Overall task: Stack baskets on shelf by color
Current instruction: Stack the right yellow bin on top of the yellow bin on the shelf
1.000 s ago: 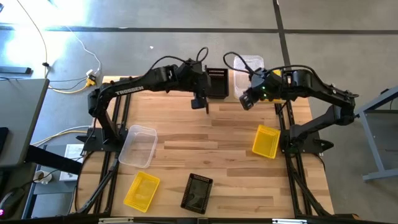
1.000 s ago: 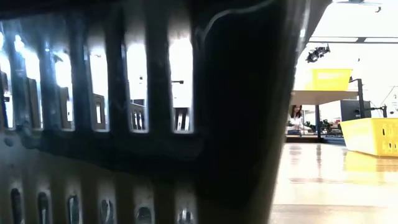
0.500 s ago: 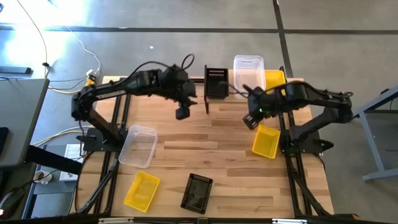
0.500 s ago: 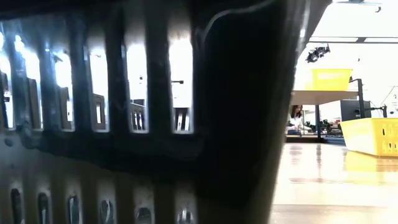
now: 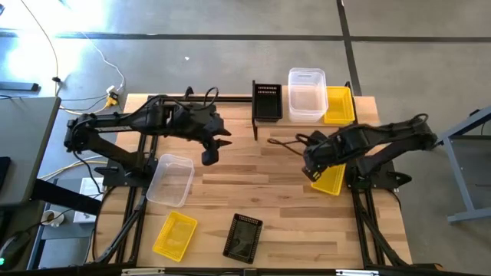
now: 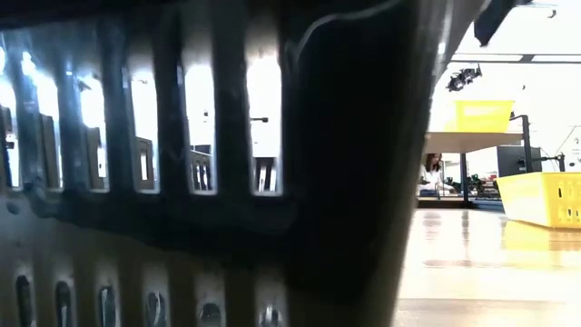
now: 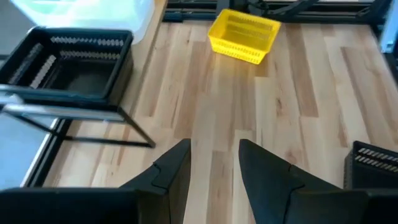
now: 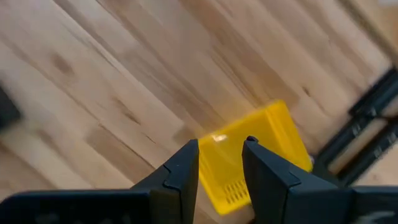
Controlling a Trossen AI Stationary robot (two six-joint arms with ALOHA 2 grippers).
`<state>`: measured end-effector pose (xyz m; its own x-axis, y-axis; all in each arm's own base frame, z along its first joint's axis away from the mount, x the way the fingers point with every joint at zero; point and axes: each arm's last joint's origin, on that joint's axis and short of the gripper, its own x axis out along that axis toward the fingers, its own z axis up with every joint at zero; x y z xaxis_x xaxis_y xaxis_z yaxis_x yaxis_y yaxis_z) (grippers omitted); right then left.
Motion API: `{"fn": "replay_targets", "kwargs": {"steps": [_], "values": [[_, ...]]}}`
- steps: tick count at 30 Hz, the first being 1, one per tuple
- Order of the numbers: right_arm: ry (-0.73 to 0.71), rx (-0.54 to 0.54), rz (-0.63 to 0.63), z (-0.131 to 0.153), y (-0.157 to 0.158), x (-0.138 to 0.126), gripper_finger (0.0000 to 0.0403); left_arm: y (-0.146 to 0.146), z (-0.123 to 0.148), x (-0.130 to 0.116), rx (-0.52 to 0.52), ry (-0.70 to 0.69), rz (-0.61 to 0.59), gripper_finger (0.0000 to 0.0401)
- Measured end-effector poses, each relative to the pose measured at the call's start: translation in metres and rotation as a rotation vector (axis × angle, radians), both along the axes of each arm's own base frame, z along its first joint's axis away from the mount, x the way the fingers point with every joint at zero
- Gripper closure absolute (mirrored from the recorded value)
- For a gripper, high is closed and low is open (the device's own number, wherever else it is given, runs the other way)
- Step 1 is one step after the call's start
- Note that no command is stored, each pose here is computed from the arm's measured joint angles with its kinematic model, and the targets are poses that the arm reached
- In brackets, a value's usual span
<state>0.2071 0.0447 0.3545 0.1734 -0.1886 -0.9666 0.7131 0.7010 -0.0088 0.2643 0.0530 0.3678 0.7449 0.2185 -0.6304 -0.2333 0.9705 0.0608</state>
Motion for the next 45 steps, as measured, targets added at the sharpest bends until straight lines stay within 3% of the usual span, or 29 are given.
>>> {"fn": "replay_targets", "kwargs": {"steps": [11, 16, 24, 45], "values": [[0.056, 0.226, 0.042, -0.057, 0.008, -0.026, 0.0293, -0.018, -0.004, -0.001, -0.014, 0.045, -0.013, 0.0276], [0.146, 0.233, 0.054, -0.087, 0.008, -0.032, 0.0293, -0.024, -0.004, 0.0, -0.012, 0.047, -0.031, 0.0276], [0.141, 0.282, 0.12, -0.126, 0.018, -0.033, 0.0293, -0.028, -0.004, 0.0, -0.024, 0.049, -0.038, 0.0276], [0.161, 0.305, 0.062, -0.175, 0.027, -0.049, 0.0305, -0.028, -0.004, 0.0, -0.005, 0.053, -0.019, 0.0276]]}}
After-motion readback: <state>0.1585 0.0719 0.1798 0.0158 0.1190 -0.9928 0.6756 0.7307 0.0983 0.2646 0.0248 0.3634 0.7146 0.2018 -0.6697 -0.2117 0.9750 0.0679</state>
